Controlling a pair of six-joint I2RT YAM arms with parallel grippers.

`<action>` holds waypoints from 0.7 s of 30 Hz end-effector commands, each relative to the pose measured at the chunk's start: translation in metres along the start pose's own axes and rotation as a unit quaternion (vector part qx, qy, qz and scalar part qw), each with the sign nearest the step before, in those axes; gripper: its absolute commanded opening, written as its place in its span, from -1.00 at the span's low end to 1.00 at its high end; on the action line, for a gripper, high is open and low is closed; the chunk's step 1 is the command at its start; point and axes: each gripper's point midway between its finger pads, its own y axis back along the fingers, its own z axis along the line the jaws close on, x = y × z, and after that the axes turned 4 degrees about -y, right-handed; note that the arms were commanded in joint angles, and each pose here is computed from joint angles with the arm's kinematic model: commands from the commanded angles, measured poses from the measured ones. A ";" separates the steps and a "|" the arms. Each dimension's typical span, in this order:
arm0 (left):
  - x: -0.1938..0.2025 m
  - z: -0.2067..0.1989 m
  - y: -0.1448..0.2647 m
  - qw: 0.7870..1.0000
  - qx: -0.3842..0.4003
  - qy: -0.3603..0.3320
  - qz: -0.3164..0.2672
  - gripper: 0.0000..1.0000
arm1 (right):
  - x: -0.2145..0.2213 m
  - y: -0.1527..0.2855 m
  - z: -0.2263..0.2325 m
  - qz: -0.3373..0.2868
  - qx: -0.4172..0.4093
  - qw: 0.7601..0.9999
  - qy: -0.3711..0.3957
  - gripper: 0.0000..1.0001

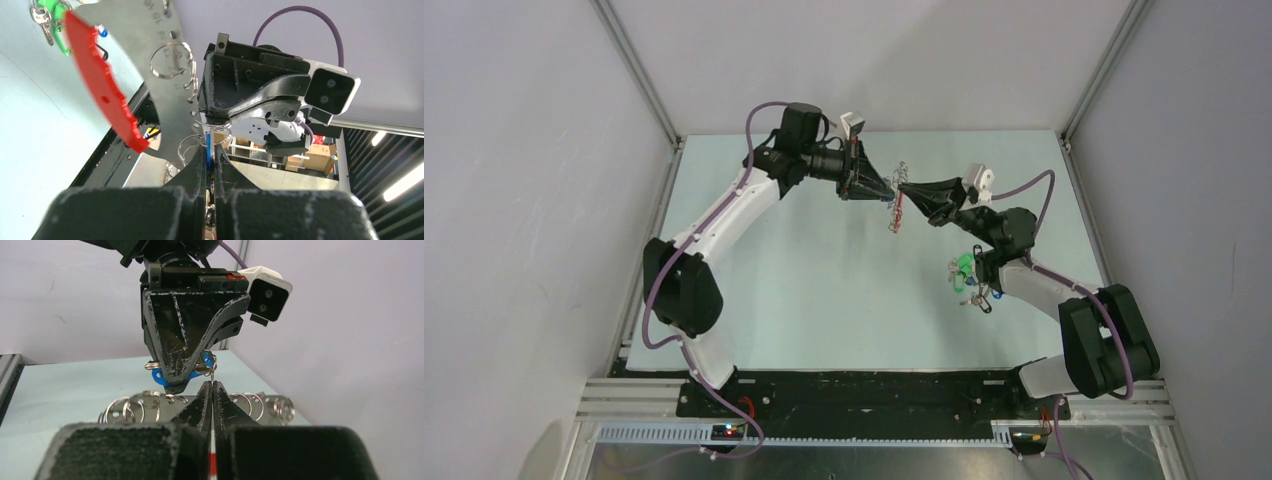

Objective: Remove the keys from the keyring

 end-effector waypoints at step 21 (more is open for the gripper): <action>-0.024 0.051 0.020 0.993 -0.065 -0.047 -0.087 -1.00 | -0.052 0.022 -0.018 -0.067 0.044 0.997 -0.018 -1.00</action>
